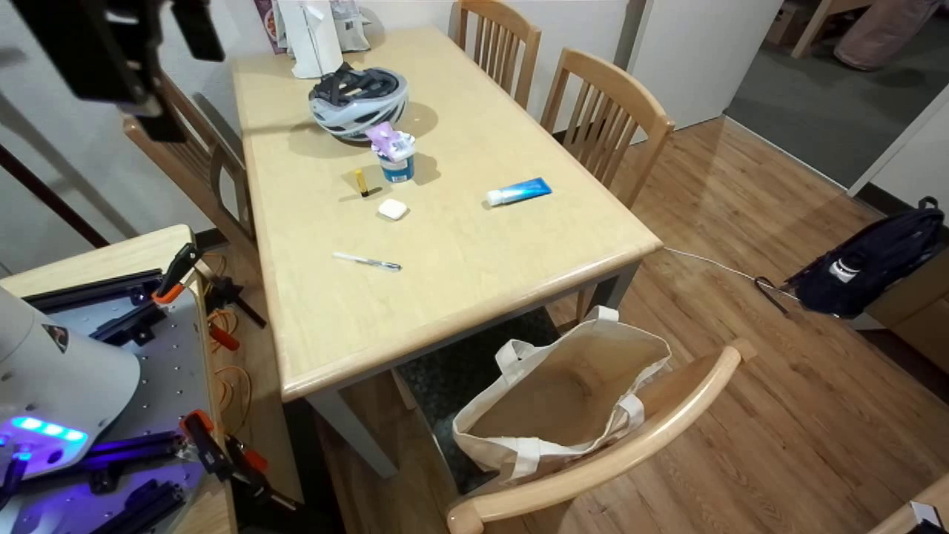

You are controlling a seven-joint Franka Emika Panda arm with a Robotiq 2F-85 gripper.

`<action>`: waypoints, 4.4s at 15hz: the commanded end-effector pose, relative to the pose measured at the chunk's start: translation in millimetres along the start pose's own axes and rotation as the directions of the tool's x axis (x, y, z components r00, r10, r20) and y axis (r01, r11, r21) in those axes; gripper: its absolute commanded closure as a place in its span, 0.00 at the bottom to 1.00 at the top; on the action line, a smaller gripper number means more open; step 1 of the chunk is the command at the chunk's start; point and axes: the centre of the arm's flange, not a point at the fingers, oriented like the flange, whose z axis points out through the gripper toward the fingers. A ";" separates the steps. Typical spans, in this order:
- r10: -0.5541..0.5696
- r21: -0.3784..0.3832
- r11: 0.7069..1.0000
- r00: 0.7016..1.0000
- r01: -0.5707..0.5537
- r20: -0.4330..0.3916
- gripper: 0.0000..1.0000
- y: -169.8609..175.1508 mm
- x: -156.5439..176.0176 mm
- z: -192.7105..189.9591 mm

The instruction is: Put the pen in the bag

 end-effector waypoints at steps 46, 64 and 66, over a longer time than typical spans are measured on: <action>0.235 -0.116 0.966 0.972 -0.232 0.010 0.00 -152.0 36.1 345.8; 0.693 -0.173 0.677 0.699 -0.715 -0.178 0.00 -188.5 28.7 373.2; 0.738 -0.140 0.630 0.645 -0.764 -0.199 0.00 -197.4 19.8 385.9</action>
